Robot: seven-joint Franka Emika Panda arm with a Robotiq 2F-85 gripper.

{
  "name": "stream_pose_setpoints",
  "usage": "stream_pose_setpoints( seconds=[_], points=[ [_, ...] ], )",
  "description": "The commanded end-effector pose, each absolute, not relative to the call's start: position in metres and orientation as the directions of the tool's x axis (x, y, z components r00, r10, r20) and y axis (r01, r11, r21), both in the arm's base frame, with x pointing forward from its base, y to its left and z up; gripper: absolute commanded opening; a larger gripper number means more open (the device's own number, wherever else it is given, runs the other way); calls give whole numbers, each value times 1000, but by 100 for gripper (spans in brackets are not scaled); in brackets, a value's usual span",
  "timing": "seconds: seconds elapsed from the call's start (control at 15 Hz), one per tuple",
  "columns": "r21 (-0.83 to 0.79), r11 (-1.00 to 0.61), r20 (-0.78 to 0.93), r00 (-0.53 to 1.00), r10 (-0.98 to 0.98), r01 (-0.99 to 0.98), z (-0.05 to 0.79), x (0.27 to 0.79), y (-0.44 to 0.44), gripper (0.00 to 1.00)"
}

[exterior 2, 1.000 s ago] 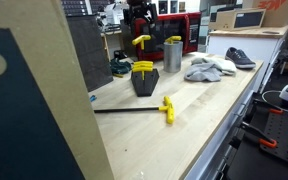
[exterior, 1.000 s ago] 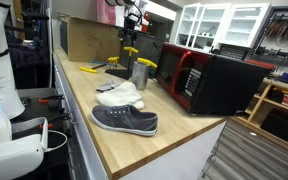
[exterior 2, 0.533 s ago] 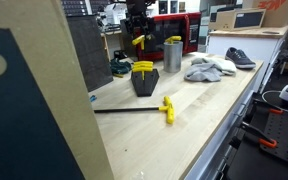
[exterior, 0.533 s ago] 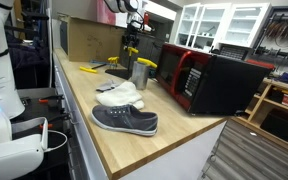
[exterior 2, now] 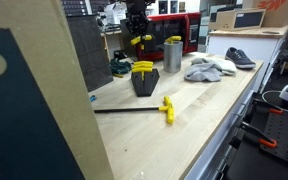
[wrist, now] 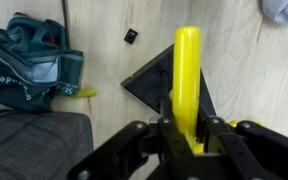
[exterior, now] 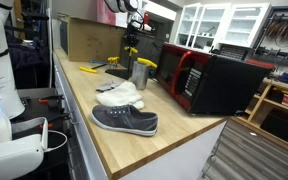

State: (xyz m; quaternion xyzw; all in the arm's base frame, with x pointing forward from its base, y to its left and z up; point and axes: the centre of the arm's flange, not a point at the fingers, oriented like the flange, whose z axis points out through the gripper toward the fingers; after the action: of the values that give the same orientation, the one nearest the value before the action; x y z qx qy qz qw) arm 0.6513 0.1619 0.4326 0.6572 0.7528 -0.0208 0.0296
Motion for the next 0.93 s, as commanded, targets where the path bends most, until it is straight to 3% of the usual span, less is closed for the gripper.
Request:
stream_pose_setpoints(
  seconds=[0.0,0.33,0.87],
  points=[
    [30,90,-64,-88,994,995,446,635,159,6],
    [9,12,-21,-12,1000,1000,450,626,159,6],
    [18,260,-8,-260,966,965,457,617,174,6]
  ],
)
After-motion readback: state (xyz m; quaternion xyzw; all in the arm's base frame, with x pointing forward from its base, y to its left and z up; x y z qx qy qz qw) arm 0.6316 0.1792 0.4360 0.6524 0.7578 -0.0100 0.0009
